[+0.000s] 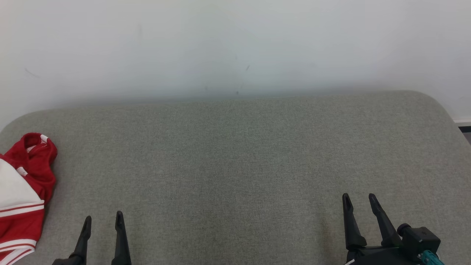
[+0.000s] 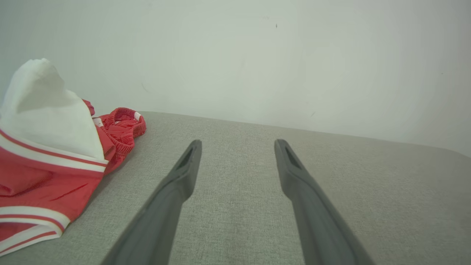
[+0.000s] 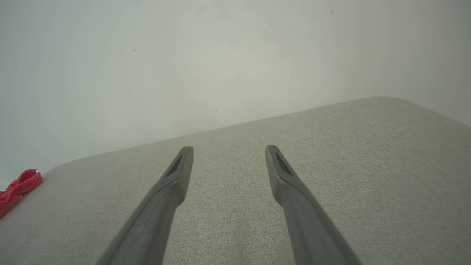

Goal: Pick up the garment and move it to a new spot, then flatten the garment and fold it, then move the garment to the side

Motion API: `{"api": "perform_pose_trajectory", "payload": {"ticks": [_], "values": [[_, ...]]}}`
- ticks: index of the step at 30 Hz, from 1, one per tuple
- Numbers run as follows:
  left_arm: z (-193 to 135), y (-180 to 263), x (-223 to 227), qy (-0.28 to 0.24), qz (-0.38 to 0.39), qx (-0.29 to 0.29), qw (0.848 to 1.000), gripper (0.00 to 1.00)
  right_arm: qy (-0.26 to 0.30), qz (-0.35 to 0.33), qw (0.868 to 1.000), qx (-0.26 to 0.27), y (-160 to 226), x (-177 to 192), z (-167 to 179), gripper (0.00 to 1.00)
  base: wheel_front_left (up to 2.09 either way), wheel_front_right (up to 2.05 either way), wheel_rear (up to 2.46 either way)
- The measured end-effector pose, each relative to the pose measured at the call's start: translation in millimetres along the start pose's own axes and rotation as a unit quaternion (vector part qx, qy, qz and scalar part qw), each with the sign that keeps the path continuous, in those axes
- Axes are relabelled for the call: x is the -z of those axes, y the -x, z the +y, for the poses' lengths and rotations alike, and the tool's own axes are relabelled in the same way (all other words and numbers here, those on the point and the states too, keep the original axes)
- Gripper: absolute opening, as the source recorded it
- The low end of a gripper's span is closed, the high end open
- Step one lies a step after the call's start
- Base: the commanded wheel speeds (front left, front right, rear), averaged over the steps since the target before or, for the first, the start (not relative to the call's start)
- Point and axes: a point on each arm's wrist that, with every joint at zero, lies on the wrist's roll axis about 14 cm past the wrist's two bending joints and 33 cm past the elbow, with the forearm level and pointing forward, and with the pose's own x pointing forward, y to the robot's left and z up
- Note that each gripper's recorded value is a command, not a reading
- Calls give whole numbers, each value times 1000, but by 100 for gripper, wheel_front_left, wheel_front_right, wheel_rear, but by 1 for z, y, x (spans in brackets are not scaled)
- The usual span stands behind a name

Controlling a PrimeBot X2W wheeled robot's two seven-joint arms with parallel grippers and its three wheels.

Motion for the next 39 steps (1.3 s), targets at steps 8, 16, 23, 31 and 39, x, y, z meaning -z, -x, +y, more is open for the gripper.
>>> {"api": "perform_pose_trajectory", "payload": {"ticks": [8, 16, 23, 31, 39], "values": [[-2, 0, -1, -29, -4, 12, 1000, 100, 26, -7, 1000, -2, 0, -3, -1, 100, 0, 0, 0], [-6, 1, -5, -56, -13, 30, 998, 100, 50, -12, 999, -4, 3, -4, -2, 100, 0, 0, 0], [-5, 1, -9, -73, -20, 33, 997, 100, 64, -20, 998, -4, 4, -9, -3, 100, 0, 0, 0], [-1, 4, -6, -73, -14, 29, 997, 100, 64, -21, 998, 0, 4, -9, -6, 100, 0, 0, 0], [-3, 5, -1, -71, -7, 33, 997, 100, 65, -16, 998, 7, 5, -6, -10, 100, 0, 0, 0]]}}
